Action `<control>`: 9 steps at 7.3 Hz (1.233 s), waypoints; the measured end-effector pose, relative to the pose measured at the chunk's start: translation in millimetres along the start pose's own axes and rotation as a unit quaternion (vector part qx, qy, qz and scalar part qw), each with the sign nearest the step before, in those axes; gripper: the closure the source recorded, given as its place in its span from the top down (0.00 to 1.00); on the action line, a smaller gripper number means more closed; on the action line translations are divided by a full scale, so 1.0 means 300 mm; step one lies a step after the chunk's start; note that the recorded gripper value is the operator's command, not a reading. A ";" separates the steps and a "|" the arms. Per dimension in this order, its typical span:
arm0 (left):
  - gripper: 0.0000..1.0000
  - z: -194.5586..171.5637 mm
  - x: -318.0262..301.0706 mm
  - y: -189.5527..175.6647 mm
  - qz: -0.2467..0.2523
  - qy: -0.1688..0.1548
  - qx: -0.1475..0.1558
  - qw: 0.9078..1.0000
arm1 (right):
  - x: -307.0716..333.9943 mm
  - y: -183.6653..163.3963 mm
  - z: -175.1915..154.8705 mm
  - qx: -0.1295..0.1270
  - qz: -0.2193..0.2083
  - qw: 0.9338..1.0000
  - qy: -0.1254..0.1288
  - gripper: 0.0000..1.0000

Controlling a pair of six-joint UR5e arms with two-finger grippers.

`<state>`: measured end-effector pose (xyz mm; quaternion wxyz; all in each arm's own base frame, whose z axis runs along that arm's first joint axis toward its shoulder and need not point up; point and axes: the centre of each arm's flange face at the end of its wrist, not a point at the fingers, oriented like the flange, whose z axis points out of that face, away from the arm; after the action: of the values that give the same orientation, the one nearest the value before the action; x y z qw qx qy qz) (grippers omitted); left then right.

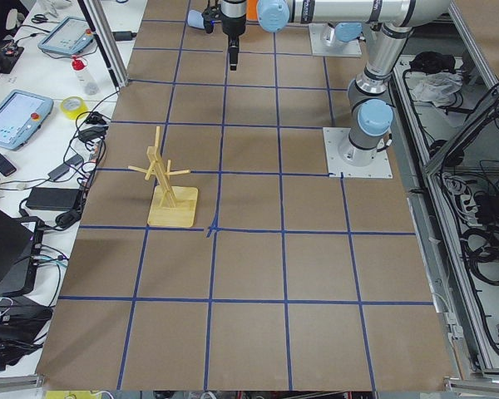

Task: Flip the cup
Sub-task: 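Lower the right gripper toward the upside-down pale blue cup, then grasp the pale blue cup with the right gripper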

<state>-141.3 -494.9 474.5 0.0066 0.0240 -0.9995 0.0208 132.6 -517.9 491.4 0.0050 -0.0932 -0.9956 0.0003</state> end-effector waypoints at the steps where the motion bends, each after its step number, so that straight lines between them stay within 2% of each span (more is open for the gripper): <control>1: 1.00 -0.001 0.001 0.002 0.000 0.000 0.000 1.000 | -0.001 -0.006 0.006 -0.001 0.000 1.000 0.001 1.00; 3: 1.00 -0.003 0.001 0.006 0.001 0.000 0.001 1.000 | 0.005 -0.042 0.028 -0.004 -0.001 1.000 0.002 1.00; 6: 1.00 -0.003 0.002 0.008 0.002 -0.001 0.001 1.000 | 0.135 -0.198 0.125 -0.003 -0.016 1.000 0.010 1.00; 7: 1.00 -0.004 0.001 0.008 0.002 -0.001 0.001 1.000 | 0.210 -0.277 0.189 -0.002 -0.021 1.000 0.010 1.00; 9: 1.00 -0.003 0.002 0.008 0.002 -0.001 0.001 1.000 | 0.315 -0.450 0.386 0.006 -0.024 1.000 0.011 1.00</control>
<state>-141.9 -492.5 475.2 0.0059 0.0219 -0.9995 0.0215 13.5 -633.0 376.8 0.0165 -0.0689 -0.9975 0.0051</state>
